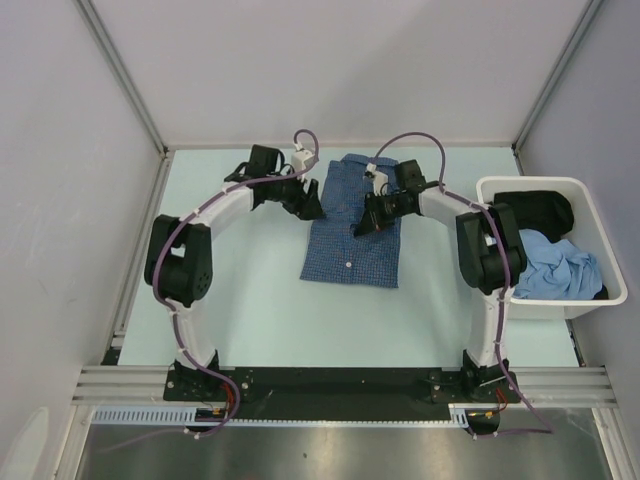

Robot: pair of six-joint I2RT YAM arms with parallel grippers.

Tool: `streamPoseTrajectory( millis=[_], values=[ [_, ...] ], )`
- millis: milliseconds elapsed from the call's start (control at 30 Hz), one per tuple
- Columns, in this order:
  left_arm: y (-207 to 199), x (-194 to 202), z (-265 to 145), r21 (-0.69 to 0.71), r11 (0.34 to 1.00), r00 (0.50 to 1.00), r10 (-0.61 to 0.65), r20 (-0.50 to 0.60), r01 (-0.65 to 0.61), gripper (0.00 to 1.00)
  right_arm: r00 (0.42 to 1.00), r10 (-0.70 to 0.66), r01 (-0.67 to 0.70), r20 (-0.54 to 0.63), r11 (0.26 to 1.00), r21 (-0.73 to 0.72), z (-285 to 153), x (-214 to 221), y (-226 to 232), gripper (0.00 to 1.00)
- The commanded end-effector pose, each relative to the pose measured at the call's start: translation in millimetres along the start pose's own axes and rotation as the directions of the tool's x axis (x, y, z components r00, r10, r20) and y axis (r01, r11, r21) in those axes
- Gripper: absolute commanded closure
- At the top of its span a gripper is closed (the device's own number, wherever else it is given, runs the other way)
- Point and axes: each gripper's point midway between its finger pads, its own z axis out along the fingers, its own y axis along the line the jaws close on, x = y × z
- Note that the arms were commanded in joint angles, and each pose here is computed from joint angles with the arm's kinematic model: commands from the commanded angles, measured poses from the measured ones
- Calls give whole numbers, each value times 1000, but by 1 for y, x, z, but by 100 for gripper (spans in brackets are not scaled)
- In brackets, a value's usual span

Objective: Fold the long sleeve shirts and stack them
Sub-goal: Fold the shirt

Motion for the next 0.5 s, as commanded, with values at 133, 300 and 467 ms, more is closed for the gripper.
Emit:
streamPoseTrajectory(
  millis=[133,300,467],
  values=[
    [0,-13,5,-39,998,998,-41,53,43,25,985,65,-56,159,997,-60,6,-61,3,79],
    [10,-6,13,-66,994,996,-84,40,86,27,980,93,-83,178,994,-65,17,-74,-8,76],
    [9,-3,22,-48,992,994,-112,18,113,34,974,152,-150,170,988,-24,17,-66,-36,76]
  ],
)
